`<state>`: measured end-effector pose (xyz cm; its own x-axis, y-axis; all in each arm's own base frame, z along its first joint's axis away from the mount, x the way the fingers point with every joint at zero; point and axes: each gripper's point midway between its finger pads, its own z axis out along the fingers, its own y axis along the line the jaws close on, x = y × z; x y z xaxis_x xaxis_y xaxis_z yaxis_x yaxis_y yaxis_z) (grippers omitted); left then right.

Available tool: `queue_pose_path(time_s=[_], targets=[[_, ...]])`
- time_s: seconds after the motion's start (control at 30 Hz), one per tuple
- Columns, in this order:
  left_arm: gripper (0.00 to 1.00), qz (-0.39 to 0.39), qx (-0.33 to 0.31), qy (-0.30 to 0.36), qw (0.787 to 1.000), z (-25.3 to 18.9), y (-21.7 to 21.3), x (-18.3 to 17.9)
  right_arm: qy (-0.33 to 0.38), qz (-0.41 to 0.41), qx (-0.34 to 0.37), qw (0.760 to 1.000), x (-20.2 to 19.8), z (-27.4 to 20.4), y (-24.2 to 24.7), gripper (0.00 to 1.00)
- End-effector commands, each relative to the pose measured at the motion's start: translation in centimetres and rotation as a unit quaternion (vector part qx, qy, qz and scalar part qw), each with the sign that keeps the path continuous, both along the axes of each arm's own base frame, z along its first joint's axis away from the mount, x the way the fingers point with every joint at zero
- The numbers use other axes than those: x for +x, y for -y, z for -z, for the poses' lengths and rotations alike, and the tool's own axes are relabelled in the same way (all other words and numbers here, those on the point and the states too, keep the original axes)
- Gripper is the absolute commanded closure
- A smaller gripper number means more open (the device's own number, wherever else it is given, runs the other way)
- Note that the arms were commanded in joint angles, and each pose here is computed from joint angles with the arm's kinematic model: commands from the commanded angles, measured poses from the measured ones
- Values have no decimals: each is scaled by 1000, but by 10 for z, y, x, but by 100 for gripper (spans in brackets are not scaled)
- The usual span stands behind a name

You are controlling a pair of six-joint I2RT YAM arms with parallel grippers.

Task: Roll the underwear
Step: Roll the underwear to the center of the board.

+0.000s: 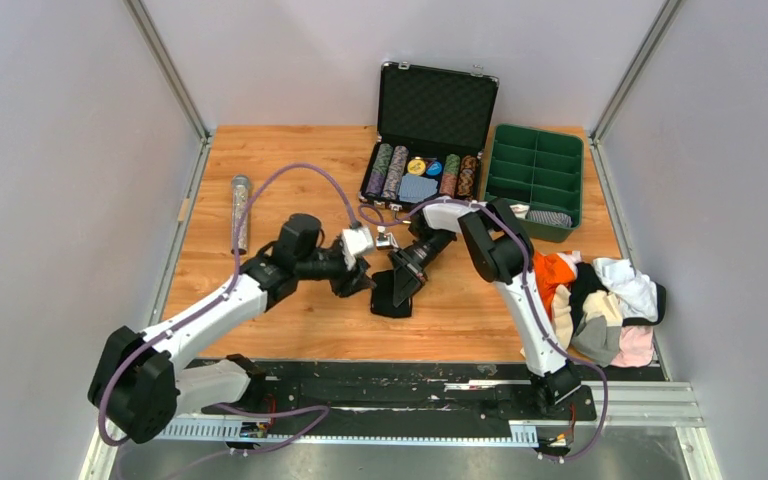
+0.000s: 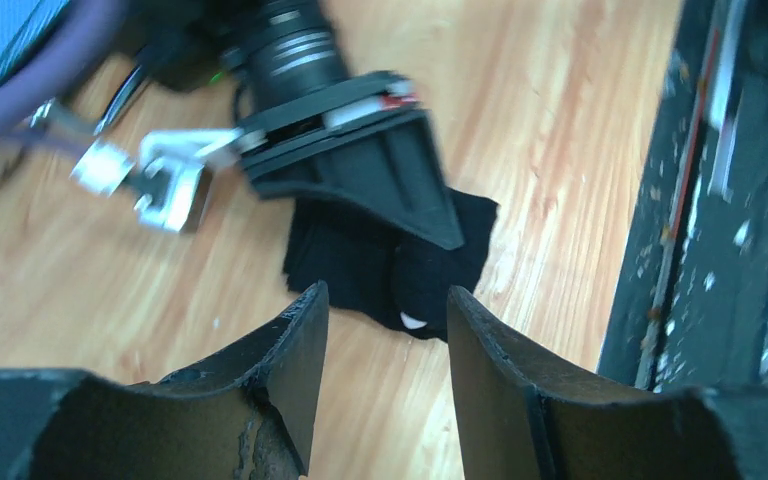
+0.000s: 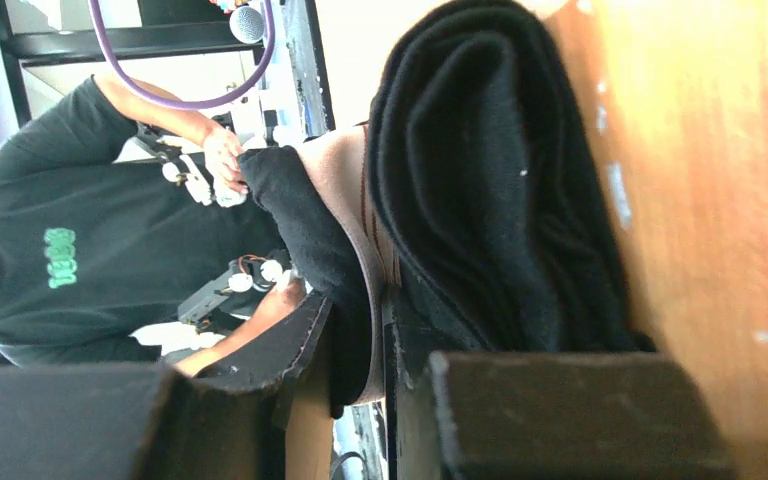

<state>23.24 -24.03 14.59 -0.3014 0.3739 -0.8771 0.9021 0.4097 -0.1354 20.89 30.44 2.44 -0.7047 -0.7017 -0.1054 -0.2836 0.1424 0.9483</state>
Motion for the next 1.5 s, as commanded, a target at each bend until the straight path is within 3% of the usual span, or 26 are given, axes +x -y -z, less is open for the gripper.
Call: queue_pose_path(time_s=[0.0,0.03,0.07,0.1,0.2,0.33,0.57,0.73,0.87,1.0,1.13,1.2,1.3,1.33,1.37,1.4,1.47], targets=[[45,207,61,239,947,17,23,-22,-27,-24,-91,995,-14,65,27,97],[44,242,66,303,919,25,27,-27,-30,-22,-97,995,-13,67,27,96],[42,258,72,320,909,39,25,-33,-32,-21,-102,994,-13,70,27,97],[41,275,70,371,884,35,32,-30,-34,-21,-108,993,-13,72,27,97],[40,306,78,411,855,45,37,-33,-41,-19,-118,992,-12,76,27,96],[40,346,73,423,835,59,44,-44,-44,-17,-122,991,-12,78,27,96],[42,371,96,408,828,86,45,-48,-48,-15,-126,991,-12,80,27,96],[46,425,121,390,808,112,36,-60,-51,-14,-128,990,-12,81,27,96],[53,472,160,348,794,138,25,-68,-56,-13,-130,990,-12,82,26,94],[70,532,229,318,750,171,13,-71,-61,-9,-126,990,-14,80,26,91],[92,529,249,288,759,174,18,-61,-55,-9,-122,991,-15,78,25,85],[100,527,252,280,762,174,21,-58,-43,-11,-118,992,-13,75,26,77],[100,531,246,266,766,169,25,-60,6,-17,-109,994,-3,59,25,54],[100,530,243,266,768,165,27,-58,29,-16,-103,994,4,47,24,42],[100,535,239,252,770,165,26,-63,54,-16,-97,994,13,34,22,12],[100,534,237,250,773,161,28,-62,83,-14,-89,993,23,18,21,1],[100,536,230,239,777,158,30,-65,154,-6,-71,985,47,-19,19,0]])
